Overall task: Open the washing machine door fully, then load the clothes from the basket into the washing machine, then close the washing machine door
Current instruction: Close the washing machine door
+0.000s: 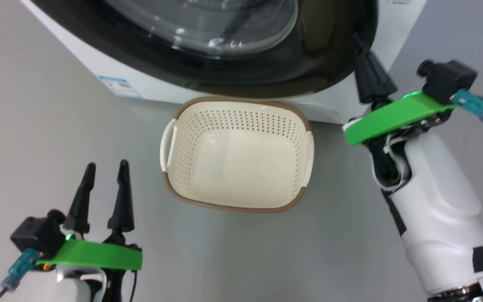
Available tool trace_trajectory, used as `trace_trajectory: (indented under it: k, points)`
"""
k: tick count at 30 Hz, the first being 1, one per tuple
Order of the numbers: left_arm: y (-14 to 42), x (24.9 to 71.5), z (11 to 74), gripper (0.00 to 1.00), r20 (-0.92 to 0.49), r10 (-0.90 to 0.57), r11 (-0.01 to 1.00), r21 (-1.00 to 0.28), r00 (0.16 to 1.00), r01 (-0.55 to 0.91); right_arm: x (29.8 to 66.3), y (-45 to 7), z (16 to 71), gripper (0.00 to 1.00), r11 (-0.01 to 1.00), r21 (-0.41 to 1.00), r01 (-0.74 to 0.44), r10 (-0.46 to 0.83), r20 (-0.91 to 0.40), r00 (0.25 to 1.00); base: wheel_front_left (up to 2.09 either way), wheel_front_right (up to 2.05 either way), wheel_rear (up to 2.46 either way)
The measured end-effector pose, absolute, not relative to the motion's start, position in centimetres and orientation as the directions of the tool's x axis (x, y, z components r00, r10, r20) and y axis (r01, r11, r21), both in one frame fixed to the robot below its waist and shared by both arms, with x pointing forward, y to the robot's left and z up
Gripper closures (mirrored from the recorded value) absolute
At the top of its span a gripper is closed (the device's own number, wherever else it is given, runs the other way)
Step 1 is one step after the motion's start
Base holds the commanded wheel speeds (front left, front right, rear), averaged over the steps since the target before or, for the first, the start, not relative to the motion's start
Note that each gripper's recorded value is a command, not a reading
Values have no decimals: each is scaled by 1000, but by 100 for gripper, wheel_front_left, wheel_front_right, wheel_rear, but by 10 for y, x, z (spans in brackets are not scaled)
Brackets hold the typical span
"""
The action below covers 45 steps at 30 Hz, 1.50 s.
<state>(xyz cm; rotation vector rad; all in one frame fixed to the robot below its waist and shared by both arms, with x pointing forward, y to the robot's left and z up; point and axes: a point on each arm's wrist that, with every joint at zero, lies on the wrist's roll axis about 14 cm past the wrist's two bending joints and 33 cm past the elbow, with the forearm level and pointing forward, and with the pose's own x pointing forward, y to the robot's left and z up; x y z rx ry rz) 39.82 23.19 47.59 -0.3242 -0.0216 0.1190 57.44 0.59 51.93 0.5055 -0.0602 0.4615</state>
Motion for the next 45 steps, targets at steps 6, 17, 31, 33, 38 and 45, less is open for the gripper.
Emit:
trace_trajectory:
  k: [6, 17, 31, 33, 38, 45]
  points:
    - [230, 409, 475, 0, 6, 117, 940, -324, 993, -109, 594, 9, 517, 100, 765, 480, -430, 395, 178, 901, 0, 0, 0]
    - [231, 419, 470, 0, -4, 117, 942, -318, 993, -112, 609, 12, 502, 100, 754, 515, -408, 376, 170, 911, 0, 0, 0]
    - [229, 418, 476, 0, 8, 103, 944, -316, 995, -95, 605, 11, 523, 100, 749, 500, -435, 381, 212, 900, 0, 0, 0]
    - [230, 416, 477, 0, 11, 103, 945, -312, 995, -94, 601, 8, 526, 100, 751, 498, -433, 378, 213, 901, 0, 0, 0]
    - [232, 404, 473, 0, -11, 104, 944, -314, 995, -102, 579, 4, 517, 68, 767, 480, -426, 393, 172, 903, 0, 0, 0]
    - [241, 381, 469, 0, -36, 121, 942, -310, 992, -126, 545, -2, 515, 0, 783, 452, -427, 412, 136, 901, 0, 0, 0]
